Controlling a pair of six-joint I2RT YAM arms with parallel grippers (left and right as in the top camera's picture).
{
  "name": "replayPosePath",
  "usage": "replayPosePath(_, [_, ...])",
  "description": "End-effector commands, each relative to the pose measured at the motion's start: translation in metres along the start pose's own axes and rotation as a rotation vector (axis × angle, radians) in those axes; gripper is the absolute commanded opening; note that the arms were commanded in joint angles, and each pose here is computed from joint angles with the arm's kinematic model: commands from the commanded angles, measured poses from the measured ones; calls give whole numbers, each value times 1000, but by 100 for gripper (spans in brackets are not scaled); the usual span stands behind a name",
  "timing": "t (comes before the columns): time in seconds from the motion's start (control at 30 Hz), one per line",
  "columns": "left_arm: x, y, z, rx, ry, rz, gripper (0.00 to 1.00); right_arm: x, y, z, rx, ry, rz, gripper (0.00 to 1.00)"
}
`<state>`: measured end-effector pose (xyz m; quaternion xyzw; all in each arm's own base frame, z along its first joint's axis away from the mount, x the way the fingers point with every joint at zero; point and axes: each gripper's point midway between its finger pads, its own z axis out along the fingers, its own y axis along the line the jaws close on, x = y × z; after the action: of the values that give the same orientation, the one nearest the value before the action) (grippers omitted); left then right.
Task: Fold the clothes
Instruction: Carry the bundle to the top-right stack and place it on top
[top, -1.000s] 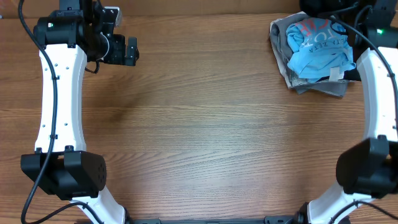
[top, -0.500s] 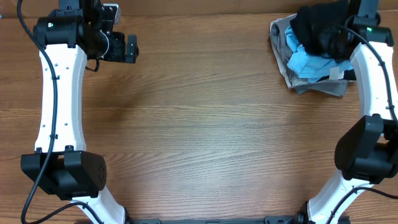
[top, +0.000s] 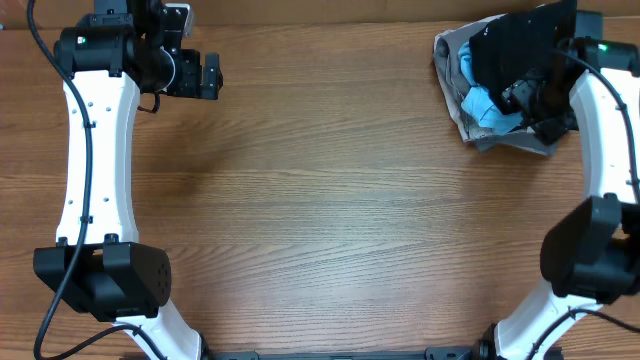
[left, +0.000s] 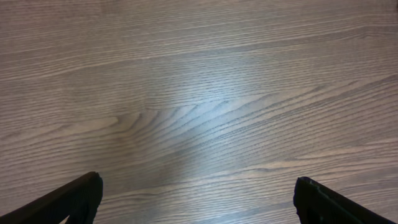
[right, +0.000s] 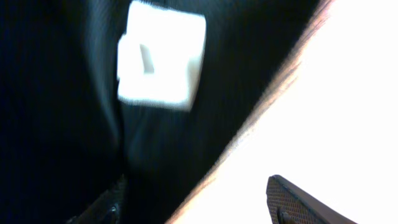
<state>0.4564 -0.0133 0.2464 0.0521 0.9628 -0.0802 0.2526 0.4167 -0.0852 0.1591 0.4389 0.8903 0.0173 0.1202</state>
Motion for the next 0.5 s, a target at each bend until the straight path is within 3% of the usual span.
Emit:
replayPosePath(0.0, [-1, 1, 4, -4, 1, -13, 100, -5, 2, -72, -103, -122, -116, 75])
replayPosePath(0.23, [-5, 1, 4, -5, -15, -10, 100, -19, 12, -153, -247, -357, -257, 76])
replayPosePath(0.4, [-9, 1, 4, -6, -31, -6, 100, -83, 57, -176, -332, -667, -369, 77])
replayPosePath(0.47, [-10, 1, 4, -6, -38, -5, 100, -108, 65, -167, -315, -738, -342, 86])
